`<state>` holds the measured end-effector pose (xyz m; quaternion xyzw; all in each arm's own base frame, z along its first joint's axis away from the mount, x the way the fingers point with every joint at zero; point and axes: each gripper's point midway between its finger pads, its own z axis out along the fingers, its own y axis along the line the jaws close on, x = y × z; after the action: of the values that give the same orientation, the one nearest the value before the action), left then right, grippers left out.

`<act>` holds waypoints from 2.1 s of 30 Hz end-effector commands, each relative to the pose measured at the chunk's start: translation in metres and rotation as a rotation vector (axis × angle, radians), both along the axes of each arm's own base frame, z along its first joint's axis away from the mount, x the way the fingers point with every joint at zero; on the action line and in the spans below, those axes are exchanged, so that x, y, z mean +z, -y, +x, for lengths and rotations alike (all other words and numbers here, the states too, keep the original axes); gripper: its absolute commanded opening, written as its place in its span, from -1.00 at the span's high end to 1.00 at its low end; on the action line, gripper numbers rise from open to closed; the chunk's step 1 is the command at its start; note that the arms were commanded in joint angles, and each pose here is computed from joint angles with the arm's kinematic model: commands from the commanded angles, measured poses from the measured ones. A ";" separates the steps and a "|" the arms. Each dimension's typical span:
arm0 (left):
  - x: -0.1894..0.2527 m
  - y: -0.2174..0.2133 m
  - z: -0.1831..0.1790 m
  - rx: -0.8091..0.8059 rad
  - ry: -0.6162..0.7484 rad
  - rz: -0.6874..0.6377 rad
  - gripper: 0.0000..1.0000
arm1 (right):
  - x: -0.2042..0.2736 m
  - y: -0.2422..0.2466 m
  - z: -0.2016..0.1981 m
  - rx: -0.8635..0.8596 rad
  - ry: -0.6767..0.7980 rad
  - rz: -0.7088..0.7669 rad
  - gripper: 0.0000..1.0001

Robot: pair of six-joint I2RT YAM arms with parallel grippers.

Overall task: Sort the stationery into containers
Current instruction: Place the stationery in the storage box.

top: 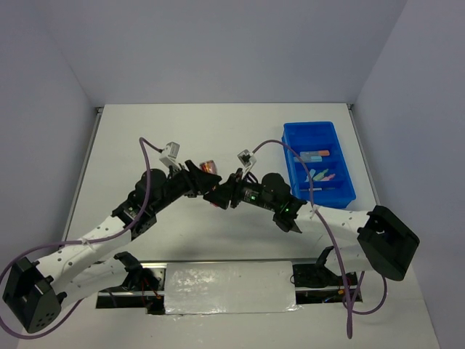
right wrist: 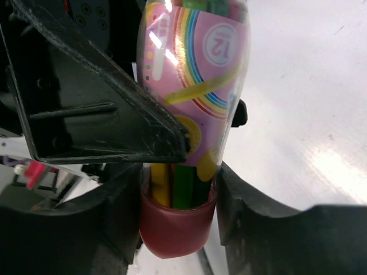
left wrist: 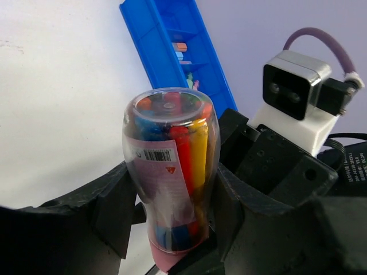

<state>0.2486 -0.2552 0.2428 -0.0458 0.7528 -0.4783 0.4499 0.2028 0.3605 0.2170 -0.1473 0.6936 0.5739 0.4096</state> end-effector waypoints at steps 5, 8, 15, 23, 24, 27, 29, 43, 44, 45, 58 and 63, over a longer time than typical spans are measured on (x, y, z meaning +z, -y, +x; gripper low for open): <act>0.043 -0.020 0.008 0.112 0.072 0.029 -0.51 | 0.019 -0.005 0.008 -0.030 0.059 0.055 1.00; 0.073 -0.058 0.027 0.319 0.049 0.143 -0.99 | 0.002 -0.002 0.018 -0.083 0.005 0.021 1.00; 0.150 -0.172 0.012 0.764 -0.031 0.314 -0.99 | -0.039 0.073 0.101 -0.458 -0.256 0.002 1.00; 0.082 -0.179 -0.043 0.517 -0.002 0.475 -0.99 | -0.024 0.237 0.227 -1.146 -0.371 -0.052 1.00; 0.059 -0.177 -0.046 0.480 -0.027 0.524 -0.99 | -0.026 0.249 0.235 -1.195 -0.397 -0.059 1.00; 0.027 -0.185 -0.059 0.451 -0.039 0.573 -0.97 | -0.011 0.292 0.261 -1.369 -0.473 0.009 1.00; 0.015 -0.206 -0.067 0.547 -0.058 0.569 -0.98 | 0.002 0.314 0.277 -1.440 -0.533 0.103 1.00; 0.028 -0.226 -0.083 0.636 0.003 0.443 -0.99 | -0.026 0.338 0.346 -1.504 -0.762 0.164 0.94; 0.027 -0.226 -0.082 0.635 0.002 0.447 -0.99 | -0.032 0.340 0.347 -1.513 -0.770 0.161 0.94; 0.026 -0.225 -0.081 0.631 -0.002 0.453 -0.99 | -0.034 0.340 0.348 -1.515 -0.773 0.157 0.94; 0.025 -0.221 -0.080 0.613 0.000 0.461 -0.99 | -0.066 0.361 0.335 -1.606 -0.825 0.119 0.72; 0.027 -0.222 -0.081 0.614 0.003 0.453 -0.99 | -0.075 0.365 0.332 -1.617 -0.843 0.095 0.59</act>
<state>0.1654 -0.0333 0.2642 -0.1606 0.8003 -0.1347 0.5618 0.5348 0.0079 0.1428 0.6104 0.6666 0.1618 0.3960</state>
